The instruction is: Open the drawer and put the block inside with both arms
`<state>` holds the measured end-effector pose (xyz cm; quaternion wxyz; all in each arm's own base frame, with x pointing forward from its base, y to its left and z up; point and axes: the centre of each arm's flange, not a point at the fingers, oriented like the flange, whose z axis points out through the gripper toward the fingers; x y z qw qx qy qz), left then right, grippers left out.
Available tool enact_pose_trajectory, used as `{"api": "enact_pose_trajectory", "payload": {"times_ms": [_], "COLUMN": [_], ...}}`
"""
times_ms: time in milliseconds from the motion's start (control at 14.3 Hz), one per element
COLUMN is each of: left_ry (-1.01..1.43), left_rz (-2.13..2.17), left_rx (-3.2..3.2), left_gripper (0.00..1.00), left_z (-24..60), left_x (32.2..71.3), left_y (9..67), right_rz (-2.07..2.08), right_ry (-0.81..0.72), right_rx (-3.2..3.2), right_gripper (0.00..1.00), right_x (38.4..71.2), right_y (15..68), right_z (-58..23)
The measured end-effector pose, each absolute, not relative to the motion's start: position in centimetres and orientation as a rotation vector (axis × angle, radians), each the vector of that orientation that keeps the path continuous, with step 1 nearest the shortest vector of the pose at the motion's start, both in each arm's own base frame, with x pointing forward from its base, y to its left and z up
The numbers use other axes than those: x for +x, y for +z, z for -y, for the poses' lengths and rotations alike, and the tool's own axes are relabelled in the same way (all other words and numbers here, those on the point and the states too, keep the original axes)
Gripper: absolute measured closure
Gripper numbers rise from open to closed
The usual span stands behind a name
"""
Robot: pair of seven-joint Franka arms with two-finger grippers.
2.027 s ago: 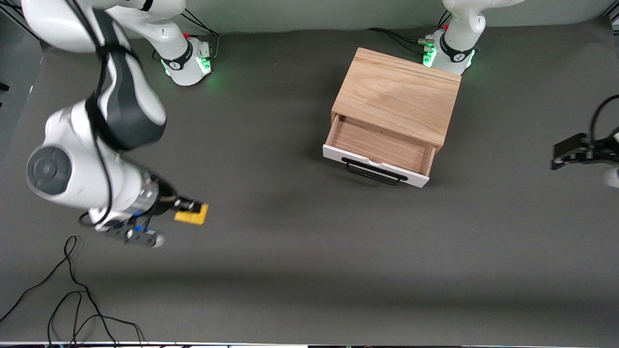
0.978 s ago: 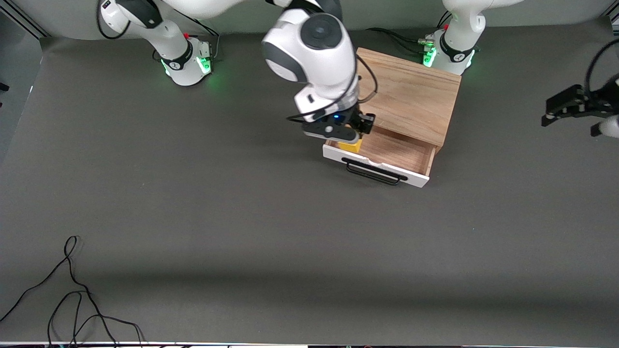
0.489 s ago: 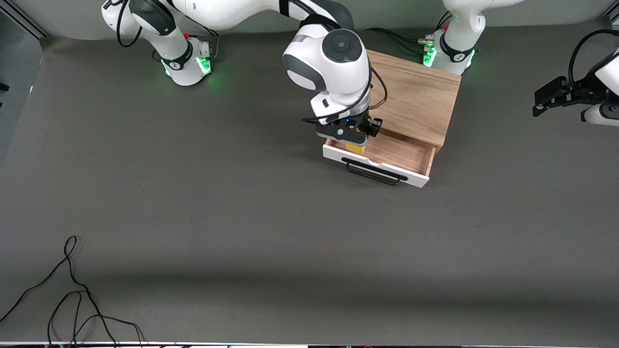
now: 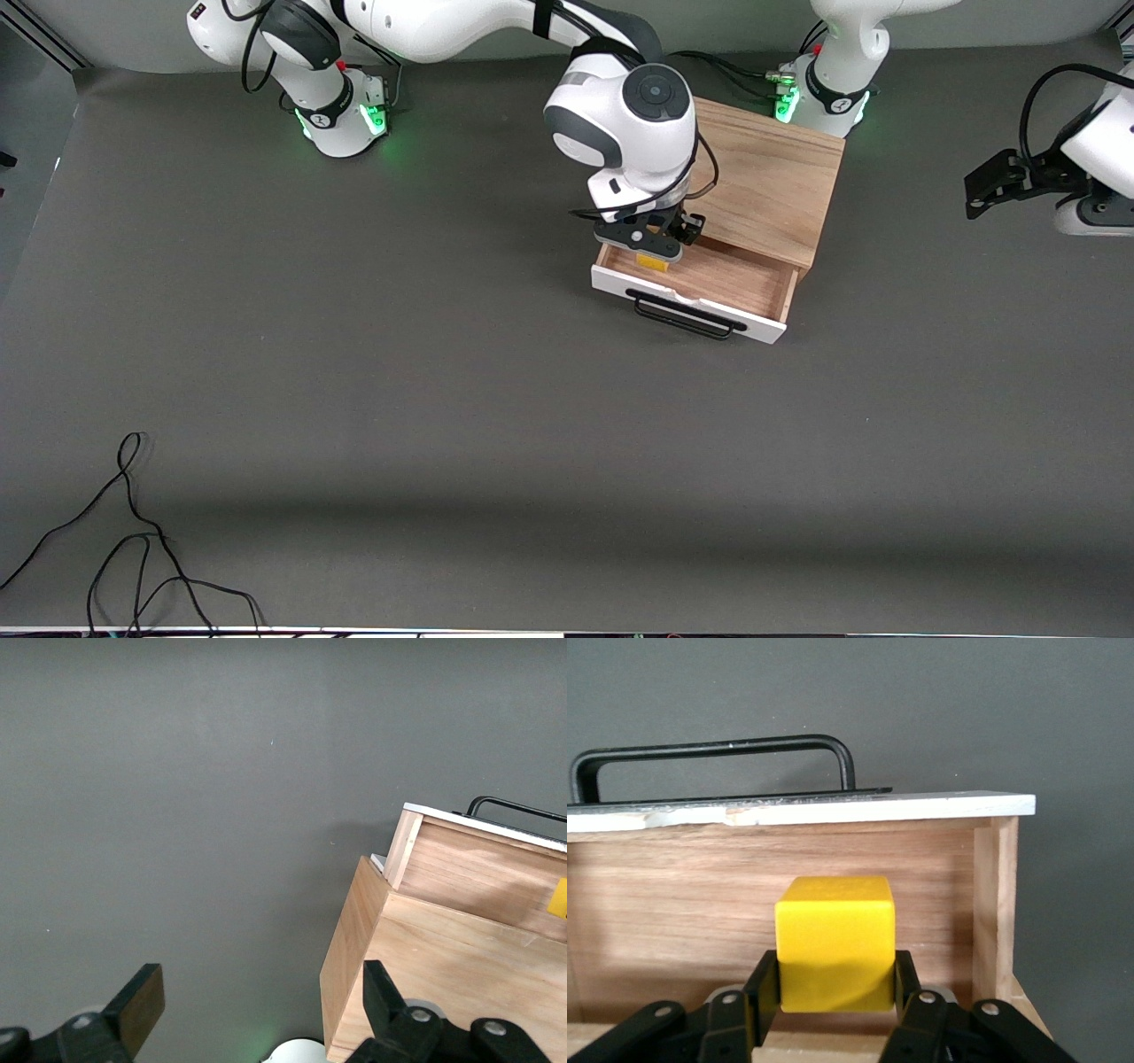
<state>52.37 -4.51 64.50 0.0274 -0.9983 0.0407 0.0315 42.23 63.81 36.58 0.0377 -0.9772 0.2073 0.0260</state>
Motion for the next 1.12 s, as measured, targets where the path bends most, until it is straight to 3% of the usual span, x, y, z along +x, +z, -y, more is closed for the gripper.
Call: {"api": "enact_pose_trajectory", "payload": {"times_ms": [419, 489, 699, 769, 909, 1118], "left_ry": [0.087, 0.085, 0.085, 0.085, 0.085, 0.085], "left_rz": [-0.131, -0.129, -0.113, -0.108, -0.105, -0.106], "left_rx": [-3.082, -3.084, -3.093, -3.096, -3.098, -3.101], "left_gripper": [0.00, 0.00, 0.00, 0.00, 0.00, 0.00], "left_z": [5.0, 4.9, 4.5, 4.3, 4.2, 4.2], "left_x": [52.4, 52.4, 52.5, 52.5, 52.5, 52.5], "left_y": [64.6, 64.6, 64.6, 64.6, 64.6, 64.6], "right_rz": [-0.649, -0.650, -0.636, -0.637, -0.650, -0.739], "right_ry": [0.066, 0.067, 0.009, -0.009, -0.055, -0.154], "right_rx": [-3.051, -3.056, -3.059, -3.049, -3.006, -2.945], "right_gripper": [0.44, 0.39, 0.10, 0.01, 0.00, 0.00], "right_x": [43.0, 43.0, 43.4, 43.7, 44.8, 48.4], "right_y": [32.8, 32.4, 32.8, 33.5, 36.6, 45.9], "right_z": [-63.4, -63.4, -63.3, -63.3, -62.8, -58.0]}}
